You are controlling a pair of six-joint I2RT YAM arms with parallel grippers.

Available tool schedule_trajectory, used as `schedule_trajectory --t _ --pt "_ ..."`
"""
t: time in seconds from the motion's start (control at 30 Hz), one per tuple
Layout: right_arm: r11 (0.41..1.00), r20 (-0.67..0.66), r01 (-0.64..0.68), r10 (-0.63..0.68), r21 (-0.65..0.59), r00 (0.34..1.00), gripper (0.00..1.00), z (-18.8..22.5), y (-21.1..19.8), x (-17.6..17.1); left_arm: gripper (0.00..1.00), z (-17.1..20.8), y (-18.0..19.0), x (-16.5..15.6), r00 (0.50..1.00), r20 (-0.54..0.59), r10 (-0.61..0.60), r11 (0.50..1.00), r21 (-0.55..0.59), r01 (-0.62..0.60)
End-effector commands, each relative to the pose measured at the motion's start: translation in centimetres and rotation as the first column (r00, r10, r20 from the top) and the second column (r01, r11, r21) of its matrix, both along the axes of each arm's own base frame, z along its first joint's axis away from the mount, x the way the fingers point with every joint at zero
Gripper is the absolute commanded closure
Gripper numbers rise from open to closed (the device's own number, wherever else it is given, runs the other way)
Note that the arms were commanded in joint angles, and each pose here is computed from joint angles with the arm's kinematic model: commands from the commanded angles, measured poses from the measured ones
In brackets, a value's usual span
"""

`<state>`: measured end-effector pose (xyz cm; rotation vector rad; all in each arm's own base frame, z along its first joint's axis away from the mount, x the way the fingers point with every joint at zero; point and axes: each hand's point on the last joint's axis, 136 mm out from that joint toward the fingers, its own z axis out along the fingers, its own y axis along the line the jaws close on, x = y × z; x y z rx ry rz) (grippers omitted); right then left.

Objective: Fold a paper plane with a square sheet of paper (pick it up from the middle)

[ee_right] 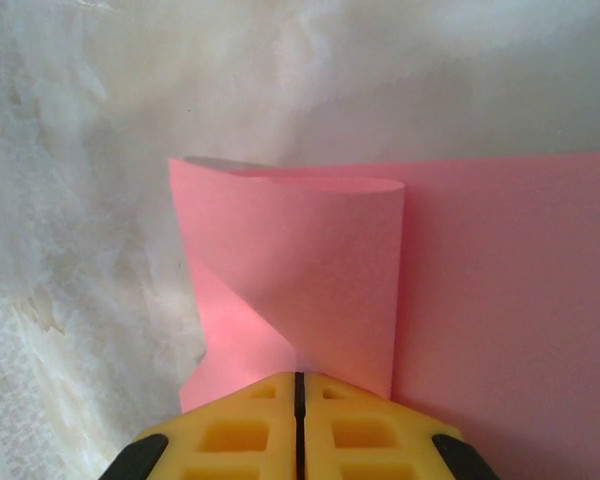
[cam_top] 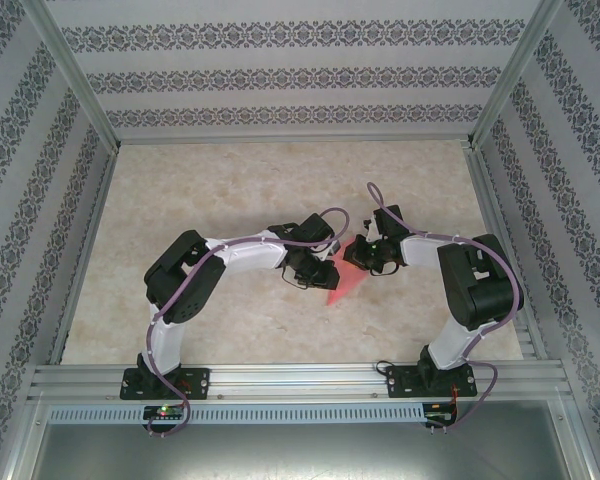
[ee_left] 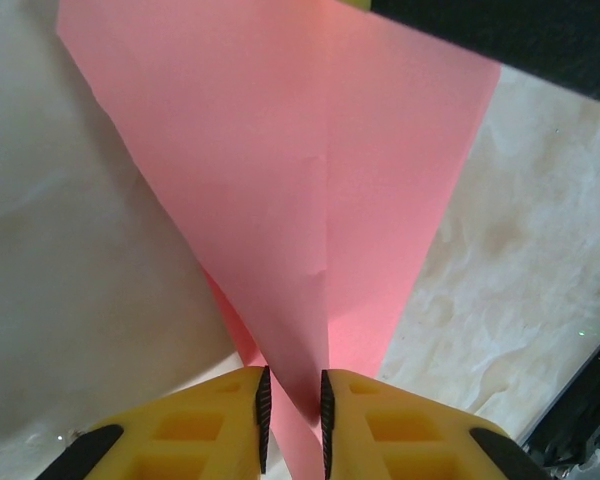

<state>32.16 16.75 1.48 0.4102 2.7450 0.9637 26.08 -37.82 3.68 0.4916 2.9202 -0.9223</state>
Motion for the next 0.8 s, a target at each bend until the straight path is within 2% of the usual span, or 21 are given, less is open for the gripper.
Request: schedule_trajectory --t 0.0,0.77 --pt "0.998 -0.048 0.015 -0.017 -0.057 0.999 0.92 -1.5 -1.5 -1.4 0.78 -2.2 1.0 -1.0 0.999 -0.016 -0.03 0.997 0.072 0.031" --pt "1.0 -0.005 0.008 -0.008 -0.009 1.0 0.93 -0.1 -0.8 -0.9 0.82 -3.8 0.9 -0.5 0.998 -0.021 -0.056 0.992 0.116 0.058"
